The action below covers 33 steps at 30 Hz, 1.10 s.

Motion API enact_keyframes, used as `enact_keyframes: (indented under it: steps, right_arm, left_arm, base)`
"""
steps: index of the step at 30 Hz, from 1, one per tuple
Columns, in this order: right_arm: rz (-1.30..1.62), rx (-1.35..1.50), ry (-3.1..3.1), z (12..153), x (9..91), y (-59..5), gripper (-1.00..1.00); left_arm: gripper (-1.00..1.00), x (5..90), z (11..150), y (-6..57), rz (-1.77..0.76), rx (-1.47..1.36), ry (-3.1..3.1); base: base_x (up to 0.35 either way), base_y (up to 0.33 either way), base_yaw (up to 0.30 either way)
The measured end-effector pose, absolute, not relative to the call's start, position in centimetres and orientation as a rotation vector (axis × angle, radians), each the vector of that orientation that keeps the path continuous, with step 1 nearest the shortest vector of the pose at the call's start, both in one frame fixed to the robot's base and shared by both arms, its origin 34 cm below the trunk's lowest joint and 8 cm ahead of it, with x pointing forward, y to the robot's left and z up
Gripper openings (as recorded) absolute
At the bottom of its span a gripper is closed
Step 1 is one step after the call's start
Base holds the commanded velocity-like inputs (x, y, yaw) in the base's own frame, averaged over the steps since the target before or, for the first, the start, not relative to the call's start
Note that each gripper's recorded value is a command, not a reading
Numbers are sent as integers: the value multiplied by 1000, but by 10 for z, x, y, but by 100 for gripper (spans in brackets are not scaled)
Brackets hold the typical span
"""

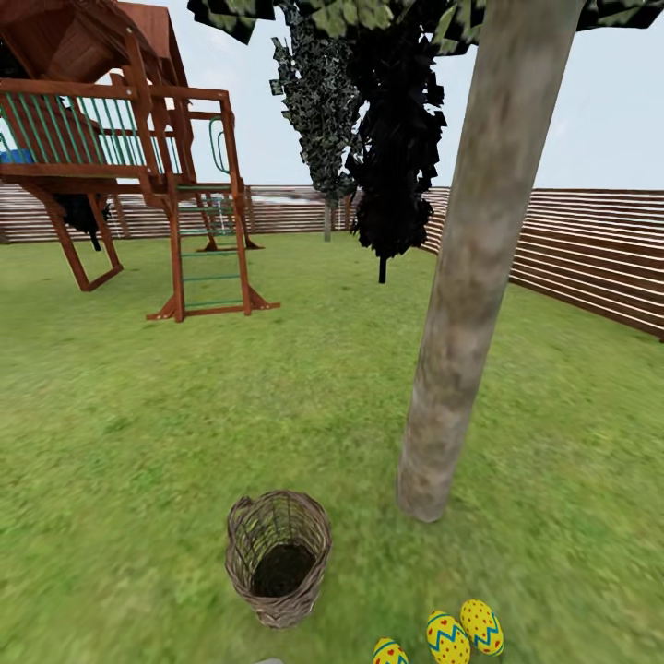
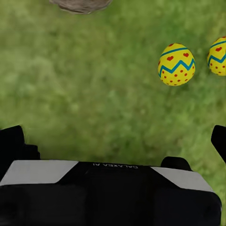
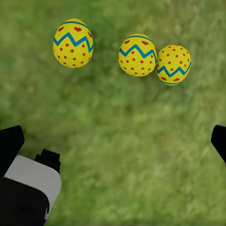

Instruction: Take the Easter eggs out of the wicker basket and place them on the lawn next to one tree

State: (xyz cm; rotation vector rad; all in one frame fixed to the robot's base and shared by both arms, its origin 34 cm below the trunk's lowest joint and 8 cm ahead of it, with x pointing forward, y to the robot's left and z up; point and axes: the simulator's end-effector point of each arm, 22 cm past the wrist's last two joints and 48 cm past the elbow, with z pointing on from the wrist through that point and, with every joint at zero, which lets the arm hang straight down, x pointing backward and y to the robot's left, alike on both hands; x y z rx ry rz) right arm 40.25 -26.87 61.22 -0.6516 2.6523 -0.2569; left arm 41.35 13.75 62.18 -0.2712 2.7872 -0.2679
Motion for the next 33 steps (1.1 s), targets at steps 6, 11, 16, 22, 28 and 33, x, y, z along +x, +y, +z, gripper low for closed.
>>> enact_keyframes:
  steps: [6,11,16,22,28,33]
  right_arm:
    - [-240,-647,2645,616,385,-267,100]
    - [-222,-638,2622,620,381,-263,100]
    - [-216,-632,2620,621,381,-259,100]
    - [-222,-627,2632,620,379,-259,100]
    - [-184,-642,2686,611,354,-252,100]
    - [-179,-642,2697,609,349,-251,100]
  left_arm:
    - [100,403,623,160,-188,-332,2790]
    - [100,404,626,183,-92,-424,2751]
    - [100,392,621,201,-42,-440,2773]
    - [100,371,614,230,49,-443,2812]
    - [100,364,612,263,120,-443,2818]
    - [100,361,610,273,141,-443,2823]
  base:
    - [0,0,0]
    - [0,0,0]
    - [0,0,0]
    - [0,0,0]
    - [0,0,0]
    - [0,0,0]
